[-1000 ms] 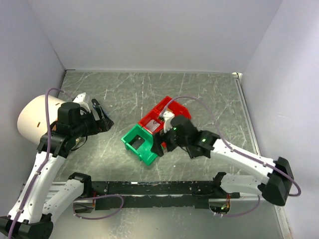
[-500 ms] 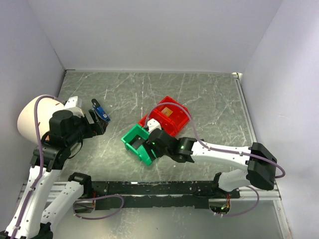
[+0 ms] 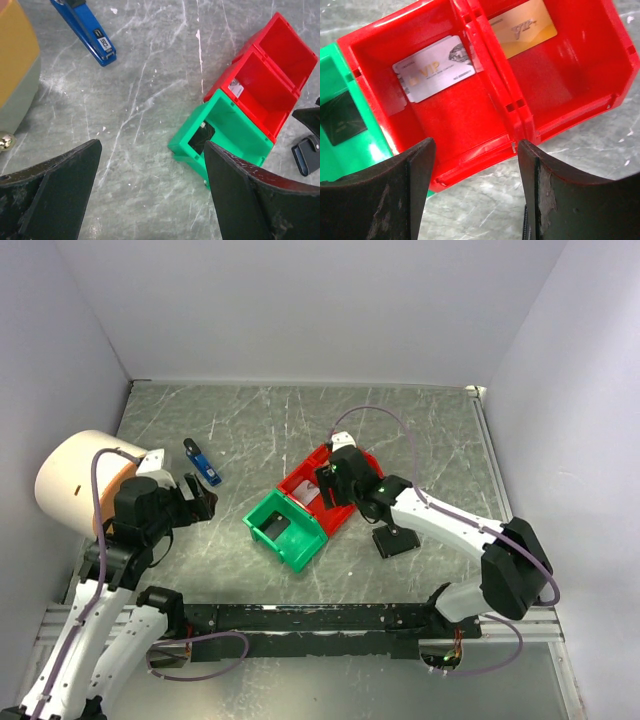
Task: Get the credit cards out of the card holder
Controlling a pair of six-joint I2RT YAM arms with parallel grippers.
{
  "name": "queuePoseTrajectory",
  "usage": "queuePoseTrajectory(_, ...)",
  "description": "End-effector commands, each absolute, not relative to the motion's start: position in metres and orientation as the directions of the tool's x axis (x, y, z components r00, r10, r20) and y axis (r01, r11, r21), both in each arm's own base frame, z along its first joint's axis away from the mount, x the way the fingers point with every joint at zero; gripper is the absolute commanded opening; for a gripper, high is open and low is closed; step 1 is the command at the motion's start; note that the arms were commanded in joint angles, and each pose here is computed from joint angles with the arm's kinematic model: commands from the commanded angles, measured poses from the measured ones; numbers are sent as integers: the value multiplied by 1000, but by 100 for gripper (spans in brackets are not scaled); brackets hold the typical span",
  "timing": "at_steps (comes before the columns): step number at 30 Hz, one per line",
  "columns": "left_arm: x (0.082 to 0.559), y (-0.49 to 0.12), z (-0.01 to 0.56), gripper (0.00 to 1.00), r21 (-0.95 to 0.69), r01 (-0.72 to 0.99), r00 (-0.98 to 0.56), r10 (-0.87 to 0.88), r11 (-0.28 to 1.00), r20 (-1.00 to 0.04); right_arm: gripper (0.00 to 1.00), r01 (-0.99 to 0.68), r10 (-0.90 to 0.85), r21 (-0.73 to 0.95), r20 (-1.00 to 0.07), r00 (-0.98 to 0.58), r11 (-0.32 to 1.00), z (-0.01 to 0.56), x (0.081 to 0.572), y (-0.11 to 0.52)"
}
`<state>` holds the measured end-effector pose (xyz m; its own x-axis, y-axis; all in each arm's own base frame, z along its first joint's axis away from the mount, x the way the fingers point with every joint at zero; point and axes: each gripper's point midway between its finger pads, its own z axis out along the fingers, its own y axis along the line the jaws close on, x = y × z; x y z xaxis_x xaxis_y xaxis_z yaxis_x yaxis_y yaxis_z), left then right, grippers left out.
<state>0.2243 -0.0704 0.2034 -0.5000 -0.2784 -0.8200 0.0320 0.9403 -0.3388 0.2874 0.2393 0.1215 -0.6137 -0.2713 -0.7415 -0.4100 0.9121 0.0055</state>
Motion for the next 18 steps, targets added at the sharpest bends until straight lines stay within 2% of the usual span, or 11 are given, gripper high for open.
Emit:
queuePoseTrajectory(1,231,-59,224,95,-343,-4,-392,-317,939,-864,67,-411,-301,-56,-771,-562,910,136,312,228)
queuePoseTrajectory(18,232,-50,212,95,-337,-84,-410,-341,938,-846,54,-489,-392,-53,-677,-623,871,101,347,230)
